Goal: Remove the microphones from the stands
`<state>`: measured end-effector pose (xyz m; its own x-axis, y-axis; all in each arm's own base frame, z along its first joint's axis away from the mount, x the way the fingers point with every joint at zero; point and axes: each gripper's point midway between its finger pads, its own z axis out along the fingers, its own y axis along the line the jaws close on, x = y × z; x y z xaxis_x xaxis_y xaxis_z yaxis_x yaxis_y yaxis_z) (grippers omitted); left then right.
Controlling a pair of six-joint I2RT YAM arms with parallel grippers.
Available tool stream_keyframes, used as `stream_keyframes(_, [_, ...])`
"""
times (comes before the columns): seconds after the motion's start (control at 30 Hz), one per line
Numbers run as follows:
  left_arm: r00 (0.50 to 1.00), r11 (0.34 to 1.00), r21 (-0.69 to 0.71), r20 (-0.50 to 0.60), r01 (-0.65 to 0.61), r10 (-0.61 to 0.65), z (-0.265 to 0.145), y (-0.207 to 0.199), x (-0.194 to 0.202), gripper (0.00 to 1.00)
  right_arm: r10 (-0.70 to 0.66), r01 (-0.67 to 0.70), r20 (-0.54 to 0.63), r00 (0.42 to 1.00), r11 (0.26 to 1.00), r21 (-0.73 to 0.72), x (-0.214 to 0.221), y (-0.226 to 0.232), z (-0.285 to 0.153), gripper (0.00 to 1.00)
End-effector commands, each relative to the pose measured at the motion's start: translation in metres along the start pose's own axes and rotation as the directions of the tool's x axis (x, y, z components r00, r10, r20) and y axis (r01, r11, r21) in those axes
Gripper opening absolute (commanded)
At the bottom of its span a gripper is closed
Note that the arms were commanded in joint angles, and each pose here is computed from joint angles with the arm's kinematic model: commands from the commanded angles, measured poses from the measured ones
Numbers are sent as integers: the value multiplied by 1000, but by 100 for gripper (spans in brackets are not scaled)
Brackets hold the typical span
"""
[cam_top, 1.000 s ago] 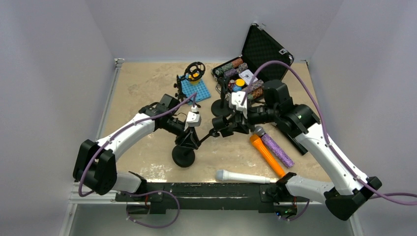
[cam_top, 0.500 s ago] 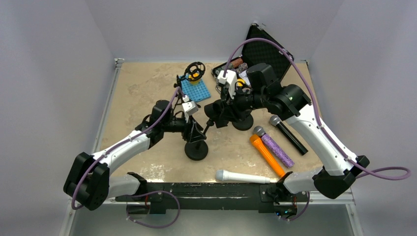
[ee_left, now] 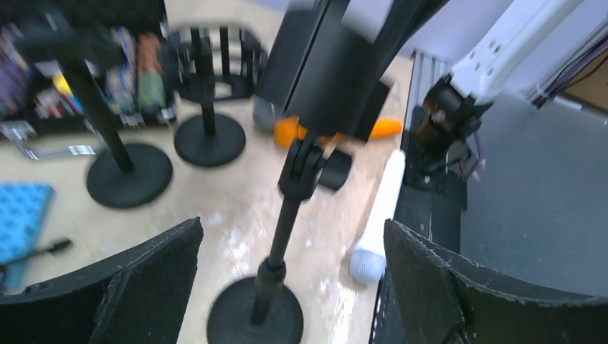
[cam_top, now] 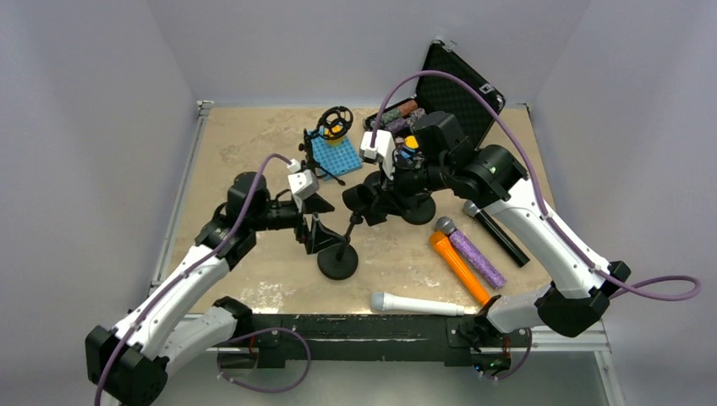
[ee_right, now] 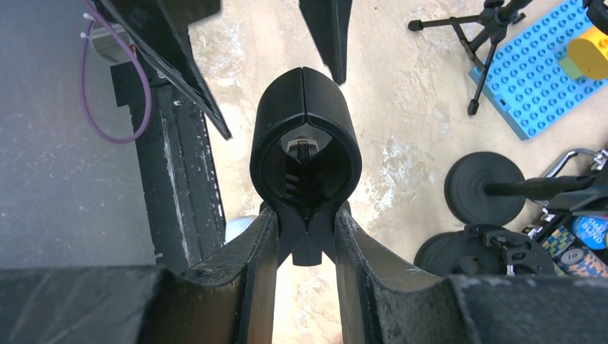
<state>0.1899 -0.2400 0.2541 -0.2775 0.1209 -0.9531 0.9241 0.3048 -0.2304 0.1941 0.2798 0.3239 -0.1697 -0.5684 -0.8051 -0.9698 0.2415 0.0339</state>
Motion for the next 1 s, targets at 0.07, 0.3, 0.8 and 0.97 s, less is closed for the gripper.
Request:
stream_keyframes(0.07, [963,995,-48,251,-87,96,-30,-28,-113,100,-91,91,-39,995,996,-11,0,3,5,0])
stream_keyframes(0.3, [929,998,-64,368,-4,27,-16,-9,-153,98,-121,120,-56,991,993,-19,-1,5,14,0])
stream_keyframes(0.8, [977,974,-174,180,146,-114,6,33,-44,91,-124,118,-97,988,991,-62,13,10,32,0])
stream_keyframes(0.97, [984,969,-201,139,142,-115,3,35,-17,90,-154,147,-89,984,986,-81,2,14,42,0])
